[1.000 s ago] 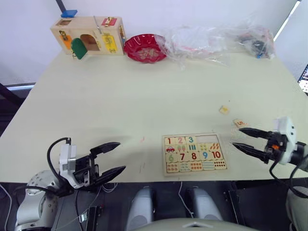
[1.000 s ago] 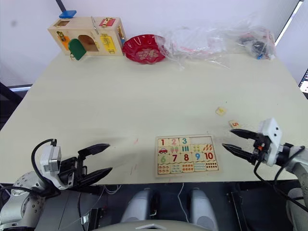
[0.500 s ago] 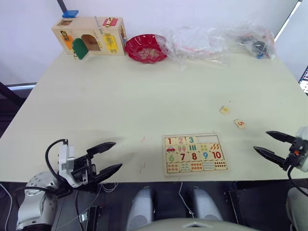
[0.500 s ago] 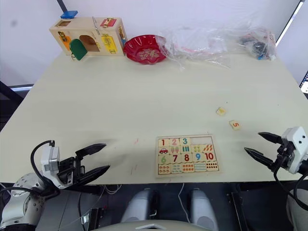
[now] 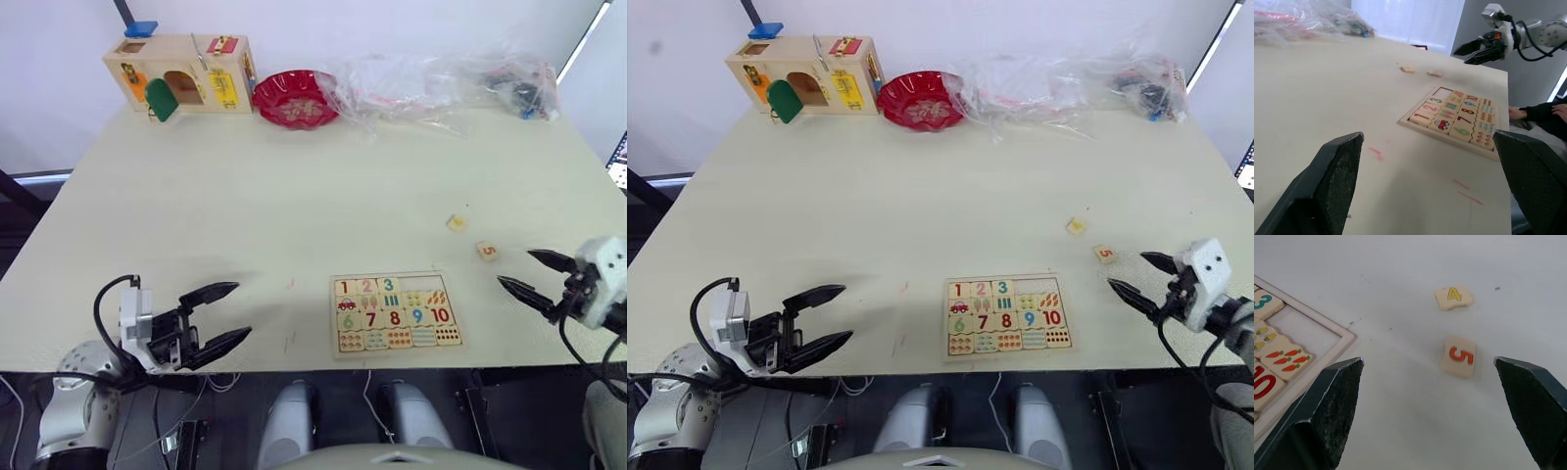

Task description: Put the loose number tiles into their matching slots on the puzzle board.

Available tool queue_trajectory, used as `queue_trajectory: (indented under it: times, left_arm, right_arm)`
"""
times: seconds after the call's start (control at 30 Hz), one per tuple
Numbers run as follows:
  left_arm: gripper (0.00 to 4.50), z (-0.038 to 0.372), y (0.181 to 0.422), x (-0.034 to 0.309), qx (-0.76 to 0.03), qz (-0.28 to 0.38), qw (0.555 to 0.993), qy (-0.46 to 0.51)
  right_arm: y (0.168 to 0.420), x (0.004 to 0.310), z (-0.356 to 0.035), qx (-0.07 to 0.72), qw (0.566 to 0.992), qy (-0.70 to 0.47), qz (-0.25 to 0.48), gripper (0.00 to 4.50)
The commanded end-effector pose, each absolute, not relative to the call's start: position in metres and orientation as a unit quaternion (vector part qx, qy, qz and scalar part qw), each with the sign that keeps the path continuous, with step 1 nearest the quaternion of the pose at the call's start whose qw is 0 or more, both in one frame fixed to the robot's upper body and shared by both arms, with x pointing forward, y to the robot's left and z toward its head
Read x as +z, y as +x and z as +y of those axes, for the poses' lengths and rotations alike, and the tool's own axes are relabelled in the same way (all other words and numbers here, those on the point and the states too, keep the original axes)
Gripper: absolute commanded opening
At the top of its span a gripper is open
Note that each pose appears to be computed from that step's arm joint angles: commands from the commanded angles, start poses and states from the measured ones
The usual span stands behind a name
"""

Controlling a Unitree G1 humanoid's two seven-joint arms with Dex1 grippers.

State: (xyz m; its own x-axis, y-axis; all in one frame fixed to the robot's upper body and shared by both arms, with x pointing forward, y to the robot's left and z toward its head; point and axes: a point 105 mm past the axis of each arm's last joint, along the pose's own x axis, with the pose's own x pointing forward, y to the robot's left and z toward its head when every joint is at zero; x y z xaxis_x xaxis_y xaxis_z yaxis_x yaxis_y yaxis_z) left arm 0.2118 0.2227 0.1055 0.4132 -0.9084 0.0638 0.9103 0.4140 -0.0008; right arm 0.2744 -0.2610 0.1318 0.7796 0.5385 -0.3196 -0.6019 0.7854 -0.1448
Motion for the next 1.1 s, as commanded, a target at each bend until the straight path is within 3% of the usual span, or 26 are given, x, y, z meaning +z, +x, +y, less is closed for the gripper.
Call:
queue_trajectory:
  times: [0.03,0.23,0.5,1.1]
  left_arm:
    - [4.5,0.22,0.211,0.115,-0.556,-0.039,0.83,-0.008]
    - [4.5,0.217,0.213,0.12,-0.567,-0.044,0.822,-0.006]
    - [4.5,0.216,0.212,0.127,-0.571,-0.053,0.819,-0.003]
    - [4.5,0.218,0.211,0.14,-0.553,-0.082,0.829,-0.004]
  right_arm:
    - [0.288,0.141,-0.262,0.304,0.933,-0.131,0.139,4.47]
    - [0.319,0.155,-0.263,0.32,0.924,-0.151,0.144,4.47]
    - [0.363,0.151,-0.256,0.324,0.92,-0.15,0.162,4.47]
    - [0.397,0.118,-0.233,0.326,0.916,-0.138,0.189,4.47]
